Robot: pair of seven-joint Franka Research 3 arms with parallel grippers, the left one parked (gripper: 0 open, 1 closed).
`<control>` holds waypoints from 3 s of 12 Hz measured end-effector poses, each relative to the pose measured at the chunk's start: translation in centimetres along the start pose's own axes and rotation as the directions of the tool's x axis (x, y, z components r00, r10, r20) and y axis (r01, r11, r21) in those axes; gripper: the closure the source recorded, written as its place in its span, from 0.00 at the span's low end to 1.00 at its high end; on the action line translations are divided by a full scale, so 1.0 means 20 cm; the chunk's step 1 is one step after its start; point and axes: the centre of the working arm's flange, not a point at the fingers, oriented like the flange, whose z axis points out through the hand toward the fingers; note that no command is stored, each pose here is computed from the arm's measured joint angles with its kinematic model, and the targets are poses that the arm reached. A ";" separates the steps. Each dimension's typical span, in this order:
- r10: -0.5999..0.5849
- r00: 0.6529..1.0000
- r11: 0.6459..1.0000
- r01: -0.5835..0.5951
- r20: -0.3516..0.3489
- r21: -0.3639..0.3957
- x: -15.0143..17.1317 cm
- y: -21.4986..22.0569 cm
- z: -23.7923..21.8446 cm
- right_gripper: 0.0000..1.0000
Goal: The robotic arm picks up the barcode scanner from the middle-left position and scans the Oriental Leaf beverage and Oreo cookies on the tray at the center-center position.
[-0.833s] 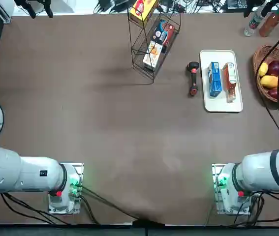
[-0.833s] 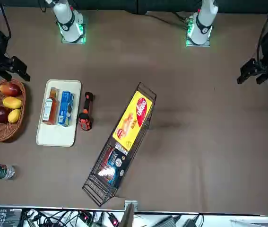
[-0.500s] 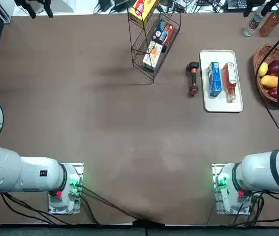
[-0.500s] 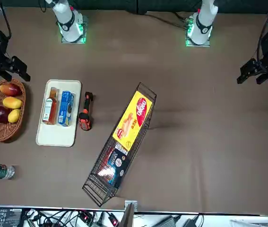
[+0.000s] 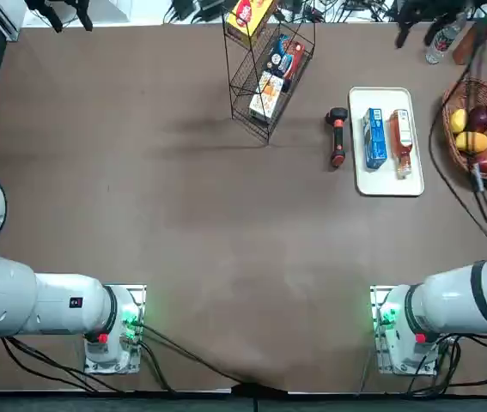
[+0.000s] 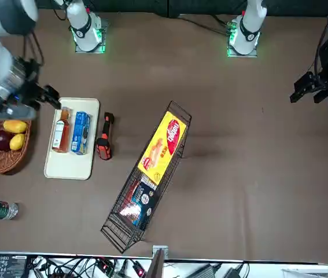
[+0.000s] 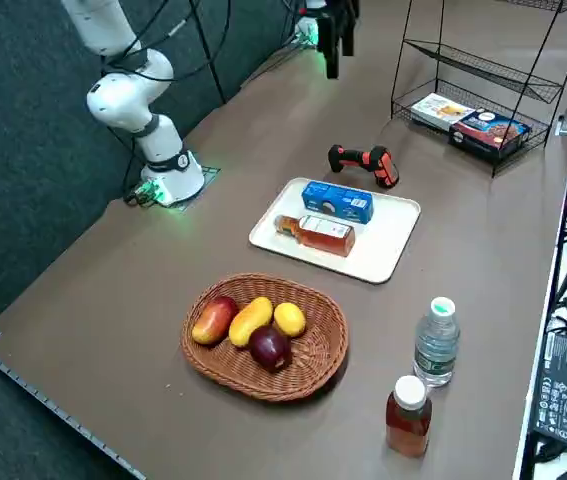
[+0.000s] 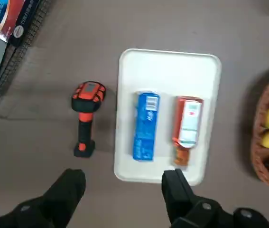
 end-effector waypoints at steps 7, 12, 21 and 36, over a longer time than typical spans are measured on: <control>0.003 0.999 1.000 -0.003 -0.049 0.012 0.01 -0.57 0.76 0.00; -0.008 0.996 0.999 0.011 -0.083 0.033 0.01 -0.74 1.09 0.00; 0.086 0.993 0.996 -0.083 -0.083 0.044 -0.12 -0.67 1.46 0.00; 0.114 0.989 0.992 -0.108 -0.099 0.059 -0.11 -0.66 1.62 0.02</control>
